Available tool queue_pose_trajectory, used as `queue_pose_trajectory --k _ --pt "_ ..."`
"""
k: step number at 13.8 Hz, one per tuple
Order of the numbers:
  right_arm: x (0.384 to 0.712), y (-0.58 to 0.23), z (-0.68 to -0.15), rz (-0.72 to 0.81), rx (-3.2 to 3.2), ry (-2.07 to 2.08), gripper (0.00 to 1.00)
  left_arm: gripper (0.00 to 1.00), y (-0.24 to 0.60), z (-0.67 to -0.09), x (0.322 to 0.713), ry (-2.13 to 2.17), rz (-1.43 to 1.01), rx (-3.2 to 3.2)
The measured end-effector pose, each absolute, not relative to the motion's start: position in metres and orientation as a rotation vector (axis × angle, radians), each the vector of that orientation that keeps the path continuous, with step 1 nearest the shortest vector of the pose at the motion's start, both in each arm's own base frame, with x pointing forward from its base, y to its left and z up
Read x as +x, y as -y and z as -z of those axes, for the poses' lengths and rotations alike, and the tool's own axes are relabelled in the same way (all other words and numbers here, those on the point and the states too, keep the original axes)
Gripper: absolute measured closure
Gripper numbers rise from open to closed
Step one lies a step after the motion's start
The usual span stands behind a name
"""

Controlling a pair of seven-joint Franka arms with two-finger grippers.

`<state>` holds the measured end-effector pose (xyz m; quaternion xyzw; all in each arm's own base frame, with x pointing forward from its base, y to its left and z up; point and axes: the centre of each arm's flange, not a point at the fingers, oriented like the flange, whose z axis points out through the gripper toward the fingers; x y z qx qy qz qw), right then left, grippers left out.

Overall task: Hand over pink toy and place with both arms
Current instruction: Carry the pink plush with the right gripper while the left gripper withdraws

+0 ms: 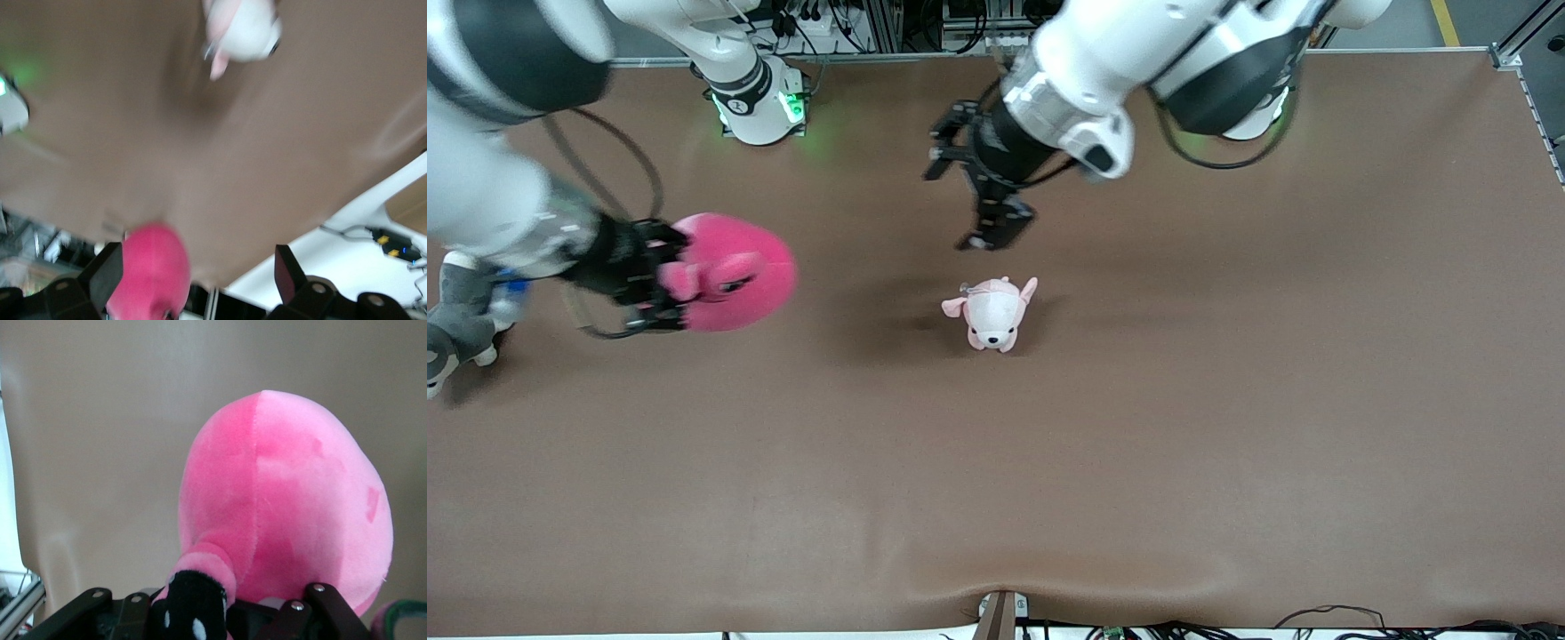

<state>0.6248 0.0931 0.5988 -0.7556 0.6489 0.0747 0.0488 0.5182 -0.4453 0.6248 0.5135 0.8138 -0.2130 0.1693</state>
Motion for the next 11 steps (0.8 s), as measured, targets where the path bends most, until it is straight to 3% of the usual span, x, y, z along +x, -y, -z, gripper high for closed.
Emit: queue_pose_trajectory --k 2,5,8,11 --pt "0.632 -0.035 -0.582 -0.263 -2.357 -1.923 1.0 0.0 0.39 -0.626 0.544 -2.238 0.52 1.648" --pt "0.649 0.04 -0.5 -0.484 -2.319 -1.902 1.0 0.0 0.311 -0.61 0.58 -2.063 0.35 2.001" --pt "0.658 0.119 -0.402 -0.707 -2.198 -1.848 1.0 0.0 0.272 -0.589 0.59 -1.812 0.103 2.44" --pt "0.654 0.156 -0.337 -0.794 -2.113 -1.841 1.0 0.0 0.253 -0.579 0.597 -1.559 0.046 2.674"
